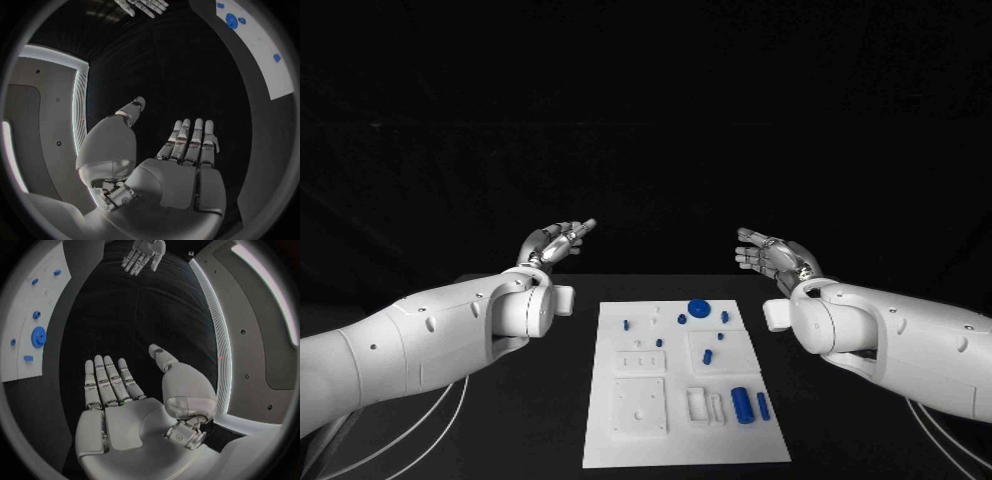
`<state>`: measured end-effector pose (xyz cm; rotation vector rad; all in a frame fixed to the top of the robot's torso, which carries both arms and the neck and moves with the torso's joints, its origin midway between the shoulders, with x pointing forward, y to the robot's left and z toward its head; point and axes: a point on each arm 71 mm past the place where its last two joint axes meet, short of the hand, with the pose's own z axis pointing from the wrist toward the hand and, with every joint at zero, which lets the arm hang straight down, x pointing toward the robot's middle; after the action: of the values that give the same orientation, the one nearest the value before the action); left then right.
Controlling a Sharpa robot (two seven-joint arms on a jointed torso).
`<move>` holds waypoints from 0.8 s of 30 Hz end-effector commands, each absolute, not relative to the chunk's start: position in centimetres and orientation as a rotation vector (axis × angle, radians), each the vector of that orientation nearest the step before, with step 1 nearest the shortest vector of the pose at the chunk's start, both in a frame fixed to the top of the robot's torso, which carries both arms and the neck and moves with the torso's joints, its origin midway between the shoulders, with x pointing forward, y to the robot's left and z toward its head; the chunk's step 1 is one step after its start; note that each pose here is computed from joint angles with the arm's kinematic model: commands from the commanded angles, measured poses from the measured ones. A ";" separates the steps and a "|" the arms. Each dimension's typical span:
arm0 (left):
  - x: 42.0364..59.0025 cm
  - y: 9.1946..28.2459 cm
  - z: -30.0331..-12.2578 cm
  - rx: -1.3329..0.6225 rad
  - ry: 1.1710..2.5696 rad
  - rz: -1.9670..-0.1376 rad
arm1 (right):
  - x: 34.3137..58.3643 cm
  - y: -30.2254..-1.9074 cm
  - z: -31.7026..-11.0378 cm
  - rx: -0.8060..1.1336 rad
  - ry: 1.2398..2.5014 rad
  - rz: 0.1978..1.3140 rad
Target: Assemble the parts on the task board
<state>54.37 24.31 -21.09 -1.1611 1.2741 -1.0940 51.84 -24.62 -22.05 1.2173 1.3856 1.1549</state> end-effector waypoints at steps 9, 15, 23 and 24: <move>55.6 24.4 -20.8 -1.177 1.386 -1.150 | 53.1 -25.2 -22.1 1.209 1.654 1.229; 55.2 24.3 -21.2 -1.141 1.508 -1.153 | 54.4 -25.3 -21.3 0.436 1.730 0.837; 54.4 23.7 -20.5 -1.126 1.503 -1.307 | 54.3 -23.4 -21.0 0.044 1.830 0.658; 54.2 23.7 -20.4 -1.126 1.503 -1.325 | 54.4 -23.0 -20.8 0.008 1.832 0.647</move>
<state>54.45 24.37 -20.84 -1.1539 1.4897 -1.2082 54.52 -23.79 -20.58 0.2934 1.7589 0.7990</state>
